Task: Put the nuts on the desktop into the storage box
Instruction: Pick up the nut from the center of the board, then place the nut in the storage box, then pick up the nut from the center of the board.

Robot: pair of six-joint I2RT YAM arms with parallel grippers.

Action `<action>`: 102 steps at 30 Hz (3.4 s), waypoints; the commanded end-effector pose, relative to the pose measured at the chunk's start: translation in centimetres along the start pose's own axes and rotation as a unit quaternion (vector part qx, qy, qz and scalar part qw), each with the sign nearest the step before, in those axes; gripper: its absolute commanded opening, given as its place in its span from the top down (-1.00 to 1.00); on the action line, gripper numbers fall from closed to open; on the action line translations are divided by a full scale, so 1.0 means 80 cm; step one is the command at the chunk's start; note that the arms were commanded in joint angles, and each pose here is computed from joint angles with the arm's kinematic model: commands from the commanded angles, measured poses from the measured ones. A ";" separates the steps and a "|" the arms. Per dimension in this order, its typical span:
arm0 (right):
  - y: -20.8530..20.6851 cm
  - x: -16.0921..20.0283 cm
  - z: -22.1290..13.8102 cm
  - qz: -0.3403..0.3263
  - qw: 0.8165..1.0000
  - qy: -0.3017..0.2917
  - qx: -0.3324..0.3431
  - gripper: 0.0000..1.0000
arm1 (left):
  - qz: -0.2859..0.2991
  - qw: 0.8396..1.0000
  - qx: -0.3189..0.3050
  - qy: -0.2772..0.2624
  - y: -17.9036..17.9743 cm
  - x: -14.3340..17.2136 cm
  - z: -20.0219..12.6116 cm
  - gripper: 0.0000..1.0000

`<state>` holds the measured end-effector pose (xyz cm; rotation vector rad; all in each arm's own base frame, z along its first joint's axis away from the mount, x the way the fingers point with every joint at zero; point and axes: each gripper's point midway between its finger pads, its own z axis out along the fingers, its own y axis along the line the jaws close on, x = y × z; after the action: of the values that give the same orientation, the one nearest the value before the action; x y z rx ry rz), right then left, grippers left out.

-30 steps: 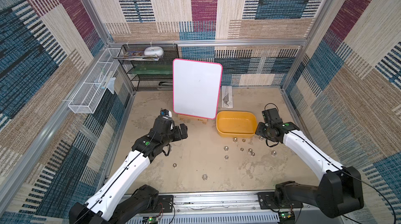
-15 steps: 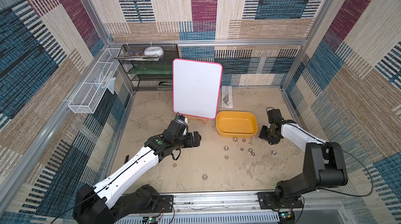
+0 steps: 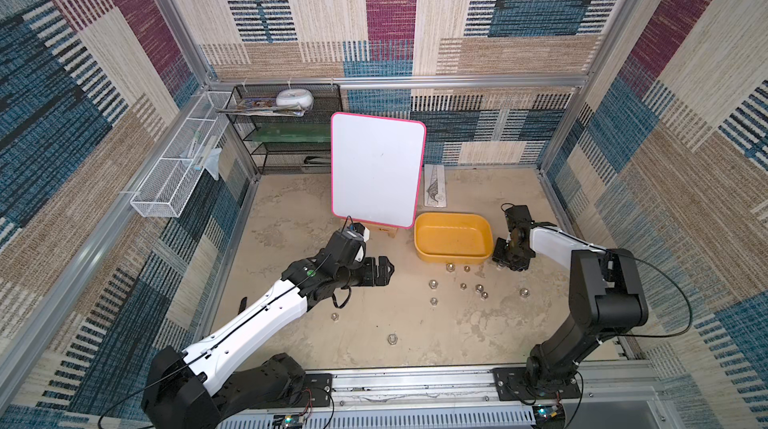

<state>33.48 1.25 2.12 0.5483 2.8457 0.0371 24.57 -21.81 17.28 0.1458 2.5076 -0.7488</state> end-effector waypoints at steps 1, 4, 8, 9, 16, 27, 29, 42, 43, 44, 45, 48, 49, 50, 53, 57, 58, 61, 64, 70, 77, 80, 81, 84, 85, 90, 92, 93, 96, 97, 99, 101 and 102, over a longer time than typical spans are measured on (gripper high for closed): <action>-0.003 0.006 0.004 -0.021 1.000 0.008 0.020 0.06 | 0.014 0.998 0.054 0.011 -0.023 0.005 -0.001 -1.00; -0.003 0.010 0.008 -0.029 0.999 0.013 0.030 0.05 | 0.001 0.997 0.077 0.016 -0.031 0.010 -0.001 -1.00; -0.003 0.014 0.007 -0.036 0.999 0.015 0.035 0.06 | -0.004 0.996 0.091 0.010 -0.033 0.011 -0.004 -1.00; -0.003 0.015 0.007 -0.037 0.999 0.015 0.035 0.06 | -0.004 0.995 0.095 0.010 -0.034 0.012 -0.004 -1.00; 0.000 0.025 0.010 -0.056 0.997 0.023 0.047 0.11 | -0.016 0.990 0.138 0.024 -0.045 0.016 -0.004 -1.00; -0.005 0.035 0.005 -0.051 0.997 0.026 0.049 0.35 | -0.019 0.990 0.136 0.028 -0.044 0.019 -0.008 -1.00; -0.006 0.035 0.001 -0.049 0.997 0.022 0.050 0.48 | -0.019 0.990 0.135 0.027 -0.043 0.018 -0.008 -1.00; 0.005 -0.006 -0.082 -0.039 0.998 -0.039 0.034 0.50 | -0.016 0.992 0.123 0.007 -0.046 0.002 -0.018 -1.00; 0.010 -0.011 -0.092 -0.041 0.998 -0.044 0.027 0.50 | -0.017 0.993 0.118 0.004 -0.044 0.001 -0.019 -1.00; 0.015 -0.016 -0.099 -0.043 0.998 -0.048 0.020 0.50 | -0.017 0.993 0.117 0.000 -0.044 -0.001 -0.020 -1.00; 0.024 -0.021 -0.107 -0.054 0.997 -0.050 0.005 0.49 | -0.017 0.993 0.117 -0.005 -0.044 -0.003 -0.020 -1.00; 0.053 -0.036 -0.124 -0.061 0.996 -0.061 -0.029 0.48 | -0.015 0.993 0.116 -0.013 -0.043 -0.005 -0.024 -1.00; 0.064 -0.040 -0.127 -0.066 0.995 -0.064 -0.035 0.49 | -0.014 0.993 0.114 -0.014 -0.043 -0.006 -0.024 -1.00; 0.073 -0.043 -0.128 -0.071 0.995 -0.066 -0.037 0.49 | -0.015 0.994 0.112 -0.014 -0.042 -0.006 -0.025 -1.00; 0.104 -0.050 -0.122 -0.090 0.993 -0.062 -0.045 0.47 | -0.012 0.994 0.106 -0.016 -0.040 -0.005 -0.029 -1.00; 0.141 -0.057 -0.100 -0.111 0.991 -0.051 -0.053 0.47 | -0.011 0.996 0.087 -0.019 -0.032 -0.005 -0.032 -1.00; 0.148 -0.058 -0.094 -0.114 0.991 -0.047 -0.055 0.46 | -0.011 0.996 0.086 -0.019 -0.032 -0.005 -0.034 -1.00; 0.165 -0.060 -0.069 -0.122 0.990 -0.034 -0.057 0.45 | -0.011 0.996 0.085 -0.020 -0.032 -0.004 -0.038 -1.00; 0.173 -0.063 -0.043 -0.128 0.990 -0.022 -0.049 0.44 | -0.013 0.997 0.076 -0.021 -0.028 -0.004 -0.040 -1.00; 0.176 -0.062 -0.009 -0.135 0.990 -0.004 -0.039 0.36 | -0.009 0.997 0.072 -0.021 -0.028 -0.004 -0.045 -1.00; 0.178 -0.065 -0.002 -0.136 0.990 -0.004 -0.036 -0.01 | 0.000 0.998 0.069 -0.015 -0.028 -0.002 -0.047 -1.00; 0.179 -0.069 -0.018 -0.132 0.990 -0.012 -0.039 -0.04 | 0.006 0.997 0.079 -0.011 -0.034 -0.003 -0.046 -1.00; 0.179 -0.071 -0.026 -0.130 0.991 -0.017 -0.041 -0.04 | 0.007 0.997 0.081 -0.009 -0.035 -0.003 -0.046 -1.00; 0.174 -0.074 -0.056 -0.124 0.991 -0.033 -0.044 -0.07 | 0.014 0.996 0.086 -0.004 -0.038 -0.004 -0.044 -1.00; 0.171 -0.074 -0.066 -0.122 0.991 -0.038 -0.043 -0.10 | 0.016 0.996 0.088 -0.003 -0.040 -0.004 -0.044 -1.00; 0.144 -0.059 -0.105 -0.103 0.993 -0.047 -0.043 -0.10 | 0.029 0.994 0.105 0.007 -0.050 -0.006 -0.041 -1.00; 0.125 -0.049 -0.115 -0.089 0.994 -0.048 -0.037 -0.10 | 0.033 0.993 0.113 0.012 -0.055 -0.006 -0.039 -1.00; 0.116 -0.043 -0.118 -0.084 0.995 -0.048 -0.032 -0.10 | 0.035 0.992 0.117 0.014 -0.057 -0.007 -0.039 -1.00; 0.078 -0.023 -0.122 -0.053 0.997 -0.047 -0.006 -0.10 | 0.042 0.991 0.129 0.023 -0.064 -0.006 -0.036 -1.00; 0.066 -0.014 -0.122 -0.042 0.998 -0.046 0.000 -0.11 | 0.043 0.990 0.134 0.027 -0.066 -0.006 -0.035 -1.00; 0.046 0.002 -0.121 -0.025 0.999 -0.040 0.008 -0.11 | 0.045 0.988 0.144 0.036 -0.072 -0.005 -0.033 -1.00; 0.026 0.019 -0.118 -0.008 0.999 -0.033 0.017 -0.13 | 0.048 0.986 0.156 0.048 -0.078 -0.003 -0.030 -1.00; 0.018 0.027 -0.116 -0.001 0.999 -0.030 0.021 -0.14 | 0.050 0.984 0.162 0.052 -0.081 -0.002 -0.030 -1.00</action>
<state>31.70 4.77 11.49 0.4554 2.7785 0.0098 22.60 -24.96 21.37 0.3562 2.4638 -1.0541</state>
